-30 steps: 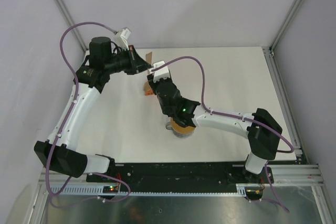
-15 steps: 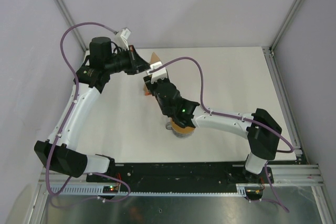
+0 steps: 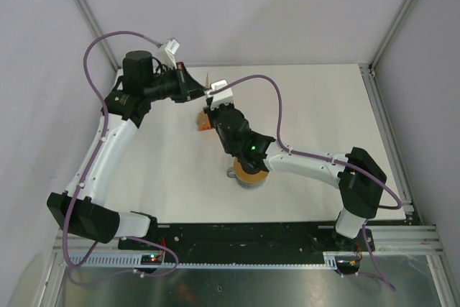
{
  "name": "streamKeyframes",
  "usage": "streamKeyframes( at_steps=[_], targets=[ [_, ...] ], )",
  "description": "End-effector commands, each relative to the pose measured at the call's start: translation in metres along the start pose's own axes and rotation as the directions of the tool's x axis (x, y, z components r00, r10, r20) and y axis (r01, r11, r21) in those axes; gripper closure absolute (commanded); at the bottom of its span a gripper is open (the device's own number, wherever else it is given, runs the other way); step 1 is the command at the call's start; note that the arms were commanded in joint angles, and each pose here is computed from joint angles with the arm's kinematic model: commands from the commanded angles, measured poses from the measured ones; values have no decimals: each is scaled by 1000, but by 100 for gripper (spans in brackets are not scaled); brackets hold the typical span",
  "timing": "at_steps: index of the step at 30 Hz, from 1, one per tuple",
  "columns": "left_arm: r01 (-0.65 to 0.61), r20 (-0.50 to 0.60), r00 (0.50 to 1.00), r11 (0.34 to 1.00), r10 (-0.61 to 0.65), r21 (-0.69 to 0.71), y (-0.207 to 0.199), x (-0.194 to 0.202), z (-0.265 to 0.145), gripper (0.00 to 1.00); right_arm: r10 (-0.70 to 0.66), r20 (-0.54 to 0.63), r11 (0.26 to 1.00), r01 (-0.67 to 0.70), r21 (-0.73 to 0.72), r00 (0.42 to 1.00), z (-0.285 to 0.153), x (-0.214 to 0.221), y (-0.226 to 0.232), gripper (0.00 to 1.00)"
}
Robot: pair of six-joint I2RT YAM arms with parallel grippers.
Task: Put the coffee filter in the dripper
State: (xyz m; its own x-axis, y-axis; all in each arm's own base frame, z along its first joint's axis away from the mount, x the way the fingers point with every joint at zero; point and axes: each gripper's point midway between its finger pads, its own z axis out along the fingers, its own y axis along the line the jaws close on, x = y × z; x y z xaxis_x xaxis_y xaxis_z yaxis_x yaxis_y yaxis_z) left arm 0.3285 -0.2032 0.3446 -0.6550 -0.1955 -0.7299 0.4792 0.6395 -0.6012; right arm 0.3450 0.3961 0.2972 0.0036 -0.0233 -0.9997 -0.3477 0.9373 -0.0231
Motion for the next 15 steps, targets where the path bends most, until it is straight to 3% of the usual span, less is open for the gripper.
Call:
streamKeyframes(
  at_steps=[1,2,4,8,10,15],
  targets=[
    [-6,-5,1000,999,7,40,-7,3,1,100,70,54,997,-70,9,996,4,-30,-6,92],
    [-17,-8,1000,999,18,44,-7,3,1,98,74,48,997,-75,8,996,4,-30,-7,96],
    [-42,-4,999,998,42,43,-6,2,1,86,83,36,997,-83,2,996,3,-31,-11,99],
    [-113,16,994,993,113,26,-3,-2,-2,53,92,12,996,-91,-12,996,-4,-36,-18,100],
    [-153,26,988,988,152,21,-4,-4,-4,43,109,-7,994,-109,-20,994,-8,-38,-23,100],
    [-242,58,969,970,241,14,-8,-10,-13,30,196,-108,977,-204,-68,975,-21,-41,-48,100]
  ],
)
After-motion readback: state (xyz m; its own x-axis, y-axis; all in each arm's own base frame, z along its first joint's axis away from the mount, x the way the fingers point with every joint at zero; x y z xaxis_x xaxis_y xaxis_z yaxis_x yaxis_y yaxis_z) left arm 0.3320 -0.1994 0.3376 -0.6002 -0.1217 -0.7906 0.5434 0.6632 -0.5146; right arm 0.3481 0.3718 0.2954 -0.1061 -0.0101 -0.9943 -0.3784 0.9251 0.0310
